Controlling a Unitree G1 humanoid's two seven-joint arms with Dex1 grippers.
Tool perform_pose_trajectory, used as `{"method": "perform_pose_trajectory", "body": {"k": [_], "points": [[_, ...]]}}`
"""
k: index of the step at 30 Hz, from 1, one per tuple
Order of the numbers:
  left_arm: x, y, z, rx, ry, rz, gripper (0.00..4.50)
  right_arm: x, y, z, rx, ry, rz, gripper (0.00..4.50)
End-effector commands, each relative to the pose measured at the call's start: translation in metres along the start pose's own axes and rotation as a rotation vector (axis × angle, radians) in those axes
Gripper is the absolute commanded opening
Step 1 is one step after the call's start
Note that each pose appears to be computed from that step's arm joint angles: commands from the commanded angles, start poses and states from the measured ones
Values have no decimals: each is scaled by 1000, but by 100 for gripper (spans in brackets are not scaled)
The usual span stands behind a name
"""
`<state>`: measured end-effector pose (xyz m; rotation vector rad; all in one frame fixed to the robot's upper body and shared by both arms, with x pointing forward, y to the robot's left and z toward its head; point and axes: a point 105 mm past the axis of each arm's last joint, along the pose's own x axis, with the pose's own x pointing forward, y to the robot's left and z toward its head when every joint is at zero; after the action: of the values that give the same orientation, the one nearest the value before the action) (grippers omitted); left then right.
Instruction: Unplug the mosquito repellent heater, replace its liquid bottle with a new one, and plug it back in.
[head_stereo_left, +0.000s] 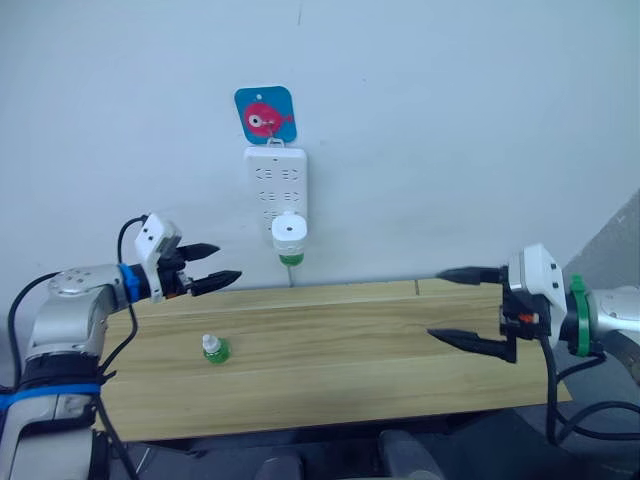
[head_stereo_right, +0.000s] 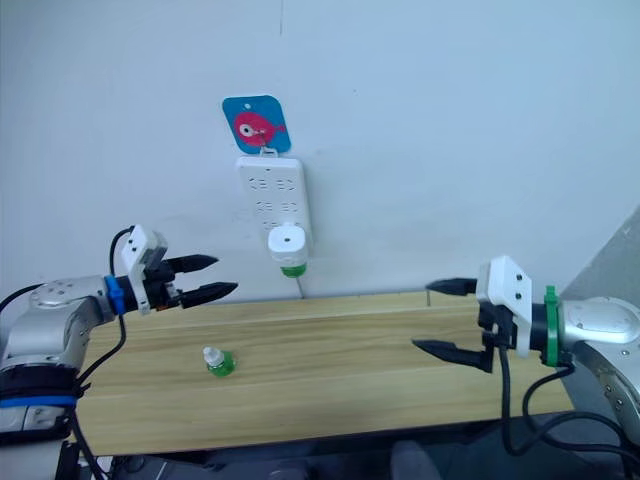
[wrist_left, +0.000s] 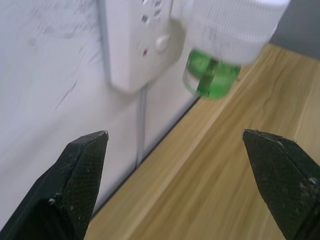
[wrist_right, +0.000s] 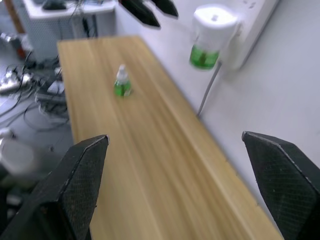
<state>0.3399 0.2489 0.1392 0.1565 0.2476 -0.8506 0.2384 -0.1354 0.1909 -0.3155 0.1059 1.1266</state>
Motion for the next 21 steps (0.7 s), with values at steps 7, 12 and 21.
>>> {"method": "perform_pose_trajectory", "body": {"k": [7,12,21], "points": [[13,10,31,49,-90,-25,450,9,9,23,50,-59,-64,447],[20,16,31,26,-91,-22,450,11,11,25,49,-63,-78,447],[31,23,34,49,-71,-43,450,12,16,23,48,-61,-91,447]]}}
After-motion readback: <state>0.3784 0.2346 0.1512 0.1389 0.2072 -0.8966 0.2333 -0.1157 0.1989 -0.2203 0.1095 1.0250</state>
